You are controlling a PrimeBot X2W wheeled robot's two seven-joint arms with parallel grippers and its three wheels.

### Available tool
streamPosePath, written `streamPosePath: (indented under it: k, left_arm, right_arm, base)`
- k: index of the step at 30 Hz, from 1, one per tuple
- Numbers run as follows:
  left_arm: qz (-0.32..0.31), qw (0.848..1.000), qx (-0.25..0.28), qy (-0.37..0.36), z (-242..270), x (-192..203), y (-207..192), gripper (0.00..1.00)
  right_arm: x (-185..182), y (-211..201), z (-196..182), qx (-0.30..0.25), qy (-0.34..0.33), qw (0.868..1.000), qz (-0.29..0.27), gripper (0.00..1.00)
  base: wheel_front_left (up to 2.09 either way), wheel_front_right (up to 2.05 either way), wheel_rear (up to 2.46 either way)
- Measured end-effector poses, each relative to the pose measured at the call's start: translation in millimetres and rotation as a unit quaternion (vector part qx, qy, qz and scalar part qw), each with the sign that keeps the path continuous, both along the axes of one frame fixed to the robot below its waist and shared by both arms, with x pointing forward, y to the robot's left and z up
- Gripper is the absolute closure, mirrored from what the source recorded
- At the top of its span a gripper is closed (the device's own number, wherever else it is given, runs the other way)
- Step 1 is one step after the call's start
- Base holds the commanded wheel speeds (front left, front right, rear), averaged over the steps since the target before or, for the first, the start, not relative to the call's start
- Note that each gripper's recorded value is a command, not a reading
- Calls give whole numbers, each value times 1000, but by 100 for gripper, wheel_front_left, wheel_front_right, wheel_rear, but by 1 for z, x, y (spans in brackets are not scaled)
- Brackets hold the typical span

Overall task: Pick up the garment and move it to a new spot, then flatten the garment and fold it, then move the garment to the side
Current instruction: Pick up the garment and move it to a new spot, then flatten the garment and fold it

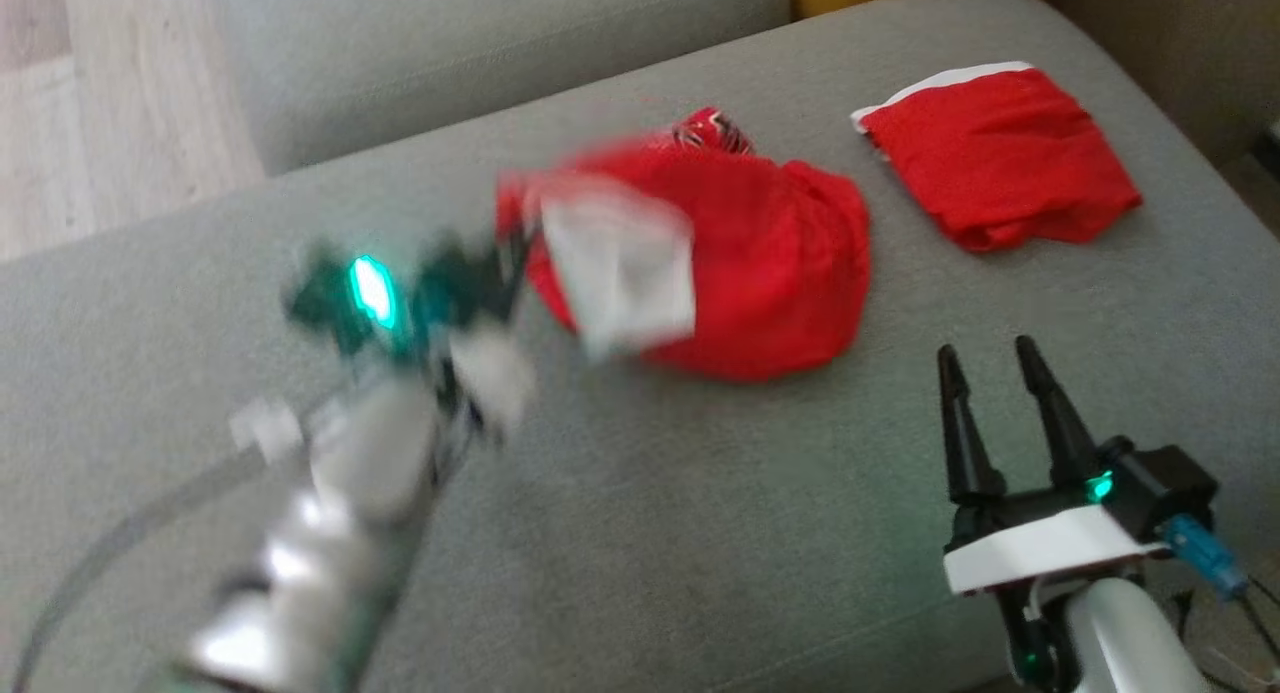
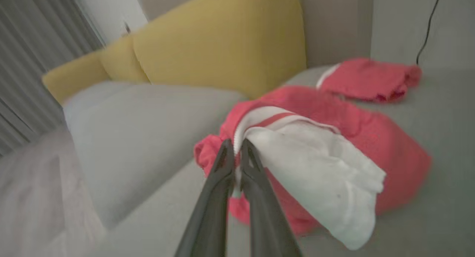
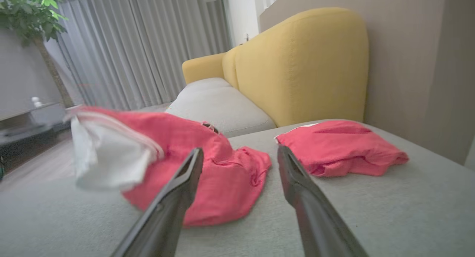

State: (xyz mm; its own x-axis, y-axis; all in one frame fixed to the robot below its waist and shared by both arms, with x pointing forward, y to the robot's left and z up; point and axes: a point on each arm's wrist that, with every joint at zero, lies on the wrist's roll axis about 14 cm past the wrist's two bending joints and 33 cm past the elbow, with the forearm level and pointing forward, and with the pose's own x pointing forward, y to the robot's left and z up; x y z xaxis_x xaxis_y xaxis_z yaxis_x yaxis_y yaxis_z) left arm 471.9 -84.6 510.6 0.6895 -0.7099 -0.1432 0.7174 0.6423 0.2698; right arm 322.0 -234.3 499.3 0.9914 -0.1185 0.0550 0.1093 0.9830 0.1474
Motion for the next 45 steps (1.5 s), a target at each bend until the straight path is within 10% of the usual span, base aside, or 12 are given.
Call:
streamPosePath:
  k: [1, 2, 3, 13, 25, 45]
  left_arm:
    - [8, 1000, 6, 28, -25, -10, 8, 100]
    - [22, 998, 5, 52, -44, -19, 17, 35]
    - [34, 997, -1, 67, -56, -27, 23, 0]
    - [209, 964, -130, 101, -65, -63, 96, 0]
    - [410, 885, -220, 27, -34, -146, 237, 0]
    - [391, 907, -156, -12, -36, -187, 248, 0]
  right_arm:
    - [2, 4, -4, 2, 6, 1000, 6, 0]
    - [5, 9, -7, 4, 11, 1000, 13, 0]
    - [7, 14, -10, 5, 16, 1000, 21, 0]
    - [1, 34, -41, 17, 60, 997, 50, 0]
    - [-4, 64, -38, 11, 52, 994, 100, 0]
    - [-32, 91, -43, -27, 55, 987, 147, 0]
  base:
    - [0, 0, 0]
    - [0, 0, 0]
    - [0, 0, 0]
    - [0, 0, 0]
    - [0, 0, 0]
    - [0, 0, 0]
